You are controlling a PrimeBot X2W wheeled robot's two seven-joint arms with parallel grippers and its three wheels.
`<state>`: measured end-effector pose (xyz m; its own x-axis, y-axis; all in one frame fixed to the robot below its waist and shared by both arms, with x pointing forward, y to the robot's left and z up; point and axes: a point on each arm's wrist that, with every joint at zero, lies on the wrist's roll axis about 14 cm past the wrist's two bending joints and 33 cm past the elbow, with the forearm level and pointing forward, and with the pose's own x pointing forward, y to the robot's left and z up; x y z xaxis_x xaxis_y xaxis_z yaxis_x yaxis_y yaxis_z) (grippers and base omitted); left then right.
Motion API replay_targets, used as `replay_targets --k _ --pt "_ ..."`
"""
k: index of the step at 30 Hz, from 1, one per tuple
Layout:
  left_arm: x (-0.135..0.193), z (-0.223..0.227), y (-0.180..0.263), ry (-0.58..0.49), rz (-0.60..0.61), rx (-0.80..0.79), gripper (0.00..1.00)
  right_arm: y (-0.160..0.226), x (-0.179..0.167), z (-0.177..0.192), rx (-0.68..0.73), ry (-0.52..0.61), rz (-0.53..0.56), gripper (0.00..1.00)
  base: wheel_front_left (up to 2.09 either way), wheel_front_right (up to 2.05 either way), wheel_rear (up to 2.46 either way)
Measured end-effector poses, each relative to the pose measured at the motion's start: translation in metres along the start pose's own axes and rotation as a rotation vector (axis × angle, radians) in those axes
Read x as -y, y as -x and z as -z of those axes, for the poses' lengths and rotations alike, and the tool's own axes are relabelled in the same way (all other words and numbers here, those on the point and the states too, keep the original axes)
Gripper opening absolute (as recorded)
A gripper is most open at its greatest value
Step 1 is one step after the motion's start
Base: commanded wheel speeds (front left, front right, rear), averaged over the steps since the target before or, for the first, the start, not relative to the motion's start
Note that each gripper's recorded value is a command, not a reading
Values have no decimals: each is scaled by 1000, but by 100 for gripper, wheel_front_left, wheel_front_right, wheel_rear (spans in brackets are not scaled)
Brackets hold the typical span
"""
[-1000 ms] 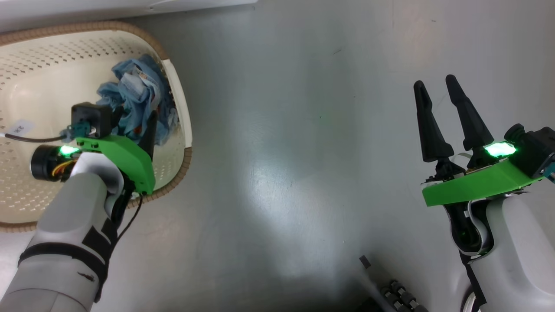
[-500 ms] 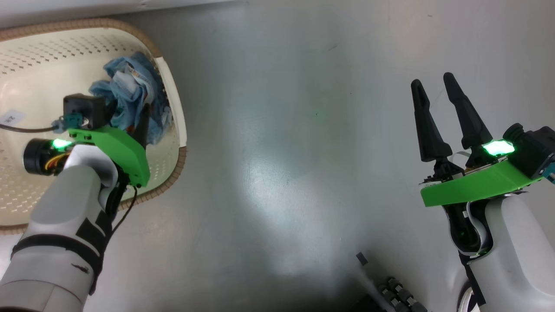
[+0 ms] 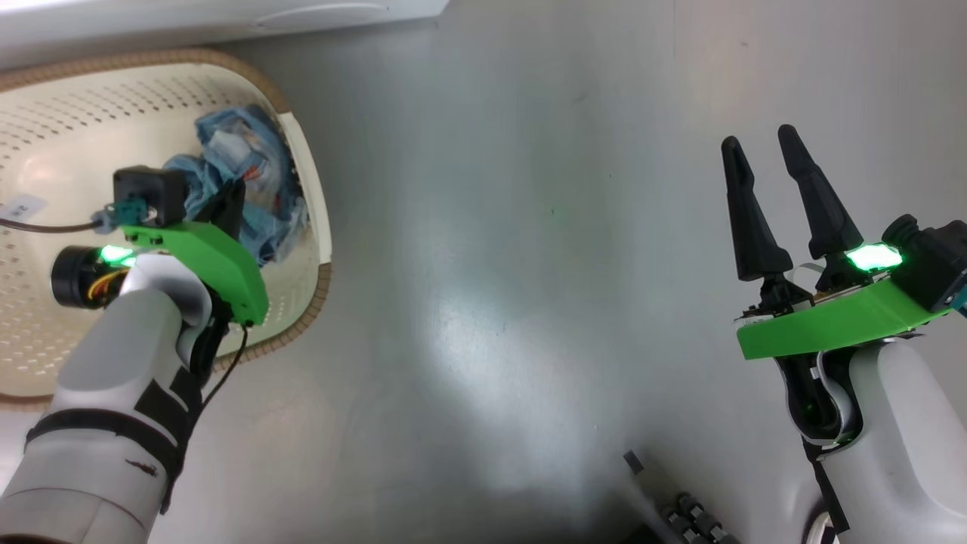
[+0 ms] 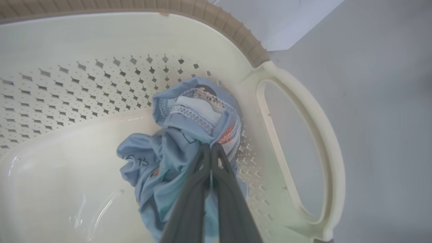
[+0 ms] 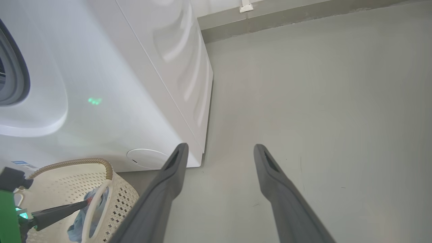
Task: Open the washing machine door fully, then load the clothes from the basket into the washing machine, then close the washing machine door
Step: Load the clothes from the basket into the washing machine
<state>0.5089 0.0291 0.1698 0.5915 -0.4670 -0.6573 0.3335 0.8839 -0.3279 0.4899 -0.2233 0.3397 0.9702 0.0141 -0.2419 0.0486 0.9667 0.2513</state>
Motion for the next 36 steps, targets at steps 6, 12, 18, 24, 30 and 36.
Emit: replay_targets --k 6,12,18,24,30,36 --pt "-2 -30 12 44 -15 85 0 0 -7 -13 29 -6 -15 100 0 0 0" --pt "-4 -47 36 99 -42 158 0 3 -15 -27 57 -14 -32 100 0 0 0" --pt "-14 -76 66 136 -86 272 0 11 -21 -38 75 -22 -41 100 0 0 0" --pt "-21 -98 105 130 -134 377 0 25 -23 -48 85 -17 -48 100 0 0 0" --pt "-22 -117 145 107 -175 478 0 38 -28 -63 111 -15 -63 100 0 0 0" --pt "-22 -138 192 64 -215 593 0 53 -34 -81 146 -10 -80 100 0 0 0"
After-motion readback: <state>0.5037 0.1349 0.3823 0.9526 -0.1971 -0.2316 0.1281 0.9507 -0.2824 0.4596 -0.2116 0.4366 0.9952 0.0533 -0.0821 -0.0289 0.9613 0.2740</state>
